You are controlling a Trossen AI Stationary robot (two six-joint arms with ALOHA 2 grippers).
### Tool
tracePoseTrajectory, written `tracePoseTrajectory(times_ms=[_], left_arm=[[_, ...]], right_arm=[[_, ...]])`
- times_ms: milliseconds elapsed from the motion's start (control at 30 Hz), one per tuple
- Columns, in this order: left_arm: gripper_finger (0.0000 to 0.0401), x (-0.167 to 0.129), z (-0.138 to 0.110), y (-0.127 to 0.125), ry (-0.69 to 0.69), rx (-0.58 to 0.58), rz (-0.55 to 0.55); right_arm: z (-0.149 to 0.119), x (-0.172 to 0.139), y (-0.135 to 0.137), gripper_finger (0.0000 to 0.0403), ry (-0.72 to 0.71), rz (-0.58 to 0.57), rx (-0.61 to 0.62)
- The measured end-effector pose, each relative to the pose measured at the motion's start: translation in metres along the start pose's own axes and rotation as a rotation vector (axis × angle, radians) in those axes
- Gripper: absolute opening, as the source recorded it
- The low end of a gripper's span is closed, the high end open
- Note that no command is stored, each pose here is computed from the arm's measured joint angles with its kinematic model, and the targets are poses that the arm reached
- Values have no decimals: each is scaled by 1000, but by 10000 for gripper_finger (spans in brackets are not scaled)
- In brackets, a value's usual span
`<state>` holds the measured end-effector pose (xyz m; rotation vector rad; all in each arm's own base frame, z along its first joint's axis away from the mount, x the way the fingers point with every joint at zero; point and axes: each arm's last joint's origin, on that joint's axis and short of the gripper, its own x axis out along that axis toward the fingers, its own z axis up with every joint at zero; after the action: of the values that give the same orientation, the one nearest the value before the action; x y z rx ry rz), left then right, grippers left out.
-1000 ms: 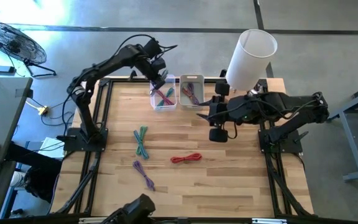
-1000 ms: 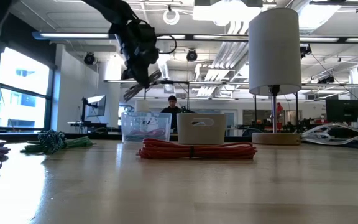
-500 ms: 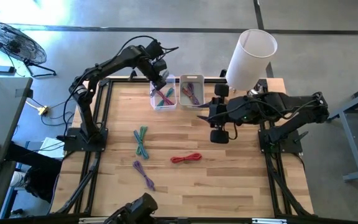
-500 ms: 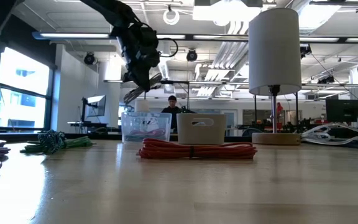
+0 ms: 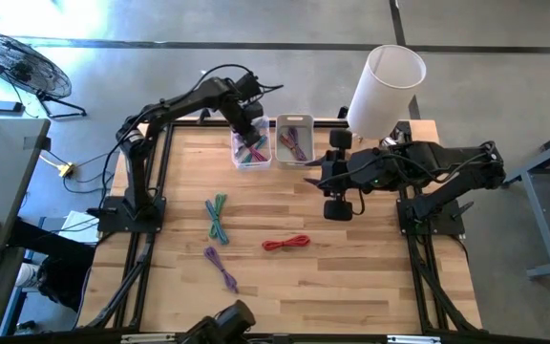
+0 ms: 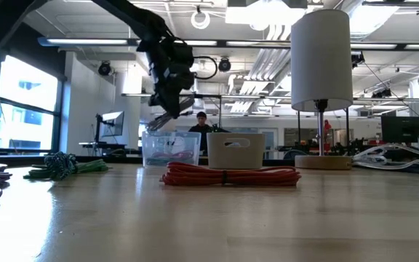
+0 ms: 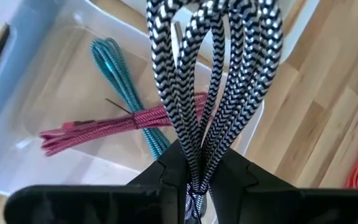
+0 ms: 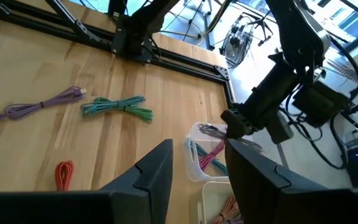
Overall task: Pick & Place USB Port
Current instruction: Put the black patterned charger cable into the transparent bin, then put the orange charger cable into the gray bin
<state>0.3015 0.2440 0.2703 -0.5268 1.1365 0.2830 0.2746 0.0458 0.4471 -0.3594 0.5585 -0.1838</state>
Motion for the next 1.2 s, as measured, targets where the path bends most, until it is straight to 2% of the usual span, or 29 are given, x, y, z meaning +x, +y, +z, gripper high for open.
tracePoseTrajectory(times_ms=[233,400,567,733,867,1000,1100,1200], left_arm=[[64,8,0,1,23,-13,3],[117,8,2,2,11,-32,5],[179,8,1,2,22,20,14],[208,6,-6,1,86,30,-2],[208,0,-10,-5,116,81,-138],[208,-20,-7,-19,80,160,-398],[208,-44,-7,-35,31,273,-591],[208,-75,-9,-60,-59,449,-704]], right_arm=[[0,0,1,139,-2,38,22],[-2,0,1,139,11,40,19],[-2,0,1,139,11,40,18],[-2,0,1,139,11,39,11],[-2,0,1,139,12,42,2],[-3,0,2,139,28,47,-23],[-4,0,2,139,38,49,-27],[-4,0,2,139,32,62,-26]])
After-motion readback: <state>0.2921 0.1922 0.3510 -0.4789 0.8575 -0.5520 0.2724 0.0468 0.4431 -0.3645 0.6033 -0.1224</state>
